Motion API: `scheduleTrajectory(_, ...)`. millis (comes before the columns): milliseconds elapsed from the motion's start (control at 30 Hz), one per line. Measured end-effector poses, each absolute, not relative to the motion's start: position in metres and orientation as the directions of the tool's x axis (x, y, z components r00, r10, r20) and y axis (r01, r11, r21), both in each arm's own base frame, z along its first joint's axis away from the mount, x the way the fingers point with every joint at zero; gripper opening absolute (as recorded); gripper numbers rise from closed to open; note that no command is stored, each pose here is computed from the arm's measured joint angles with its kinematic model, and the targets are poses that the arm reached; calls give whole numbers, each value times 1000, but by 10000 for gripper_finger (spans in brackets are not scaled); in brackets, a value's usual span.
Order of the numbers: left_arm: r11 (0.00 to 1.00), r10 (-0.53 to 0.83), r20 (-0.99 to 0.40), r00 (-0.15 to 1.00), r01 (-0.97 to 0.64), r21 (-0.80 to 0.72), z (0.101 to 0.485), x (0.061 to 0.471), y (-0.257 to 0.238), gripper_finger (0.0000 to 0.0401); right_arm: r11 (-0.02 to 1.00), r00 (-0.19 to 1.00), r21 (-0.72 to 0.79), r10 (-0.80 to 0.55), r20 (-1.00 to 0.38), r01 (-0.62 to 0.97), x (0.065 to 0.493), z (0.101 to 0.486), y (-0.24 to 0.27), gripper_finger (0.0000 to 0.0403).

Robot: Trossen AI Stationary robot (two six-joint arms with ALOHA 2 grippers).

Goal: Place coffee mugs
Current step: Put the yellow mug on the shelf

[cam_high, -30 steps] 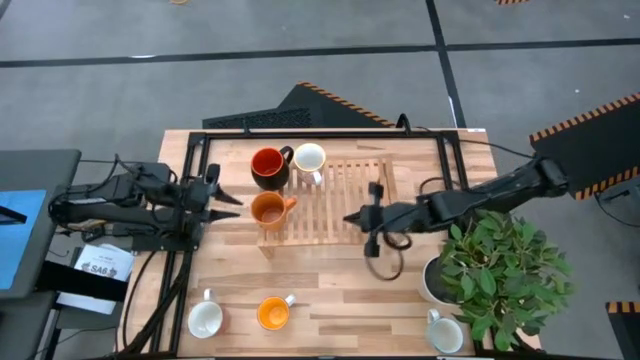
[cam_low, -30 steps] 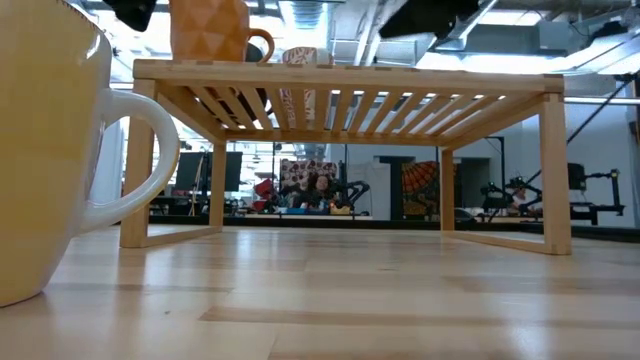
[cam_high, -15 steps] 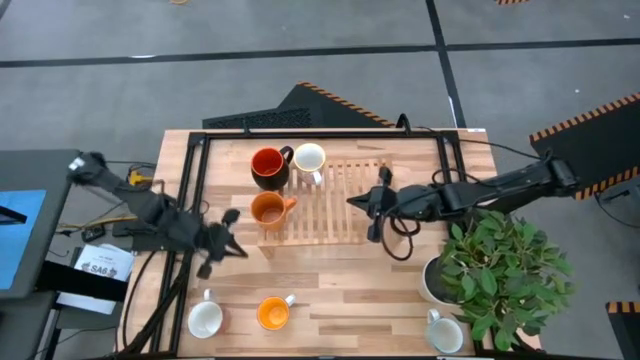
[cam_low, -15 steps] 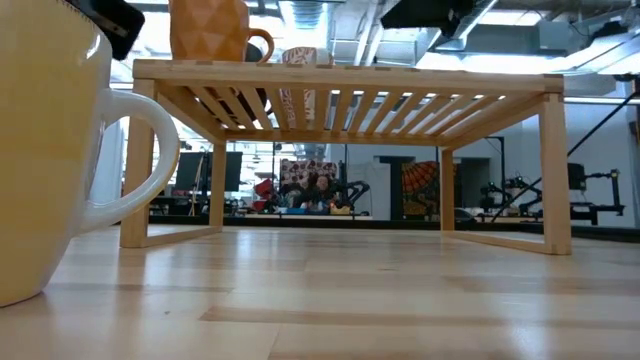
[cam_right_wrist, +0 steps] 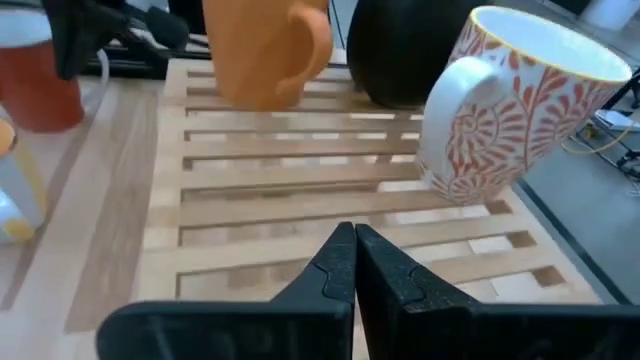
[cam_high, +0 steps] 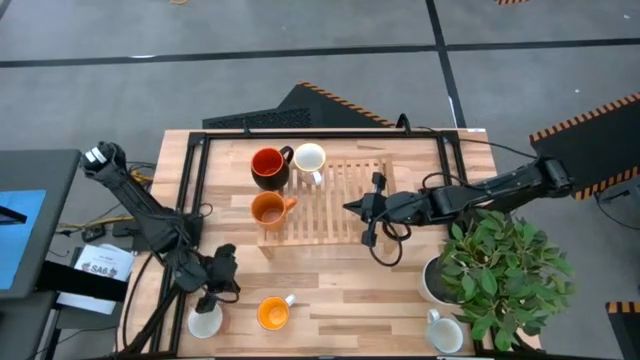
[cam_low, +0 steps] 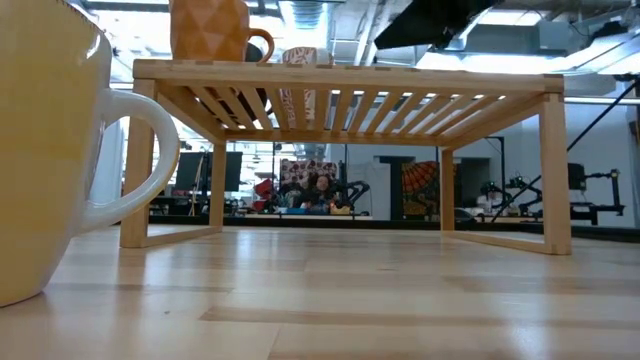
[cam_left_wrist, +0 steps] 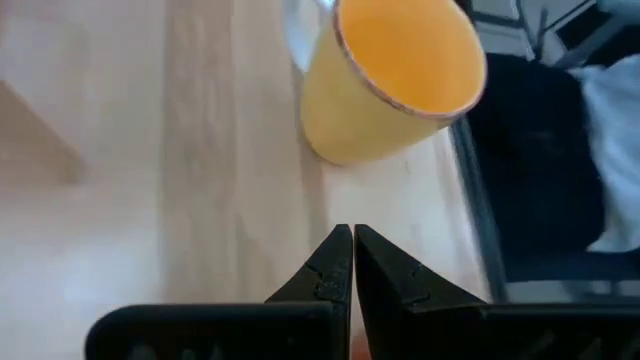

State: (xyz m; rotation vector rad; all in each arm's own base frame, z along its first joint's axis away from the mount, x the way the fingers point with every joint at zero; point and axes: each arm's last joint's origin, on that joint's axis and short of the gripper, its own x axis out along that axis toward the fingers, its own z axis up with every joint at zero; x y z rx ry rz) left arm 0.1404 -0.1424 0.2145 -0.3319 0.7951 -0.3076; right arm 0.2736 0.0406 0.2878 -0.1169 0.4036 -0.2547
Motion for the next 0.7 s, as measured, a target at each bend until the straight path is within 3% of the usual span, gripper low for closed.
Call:
scheduleTrajectory(300, 821, -484, -637, 600, 60, -568, 201, 165, -159, 0, 962, 891, -160, -267, -367, 222, 274, 289, 41, 27)
scheduleTrajectory(700, 834, -496, -766, 409, -22, -552, 189, 207, -187, 0, 961, 890, -164, -267, -370, 221, 274, 288, 41, 25)
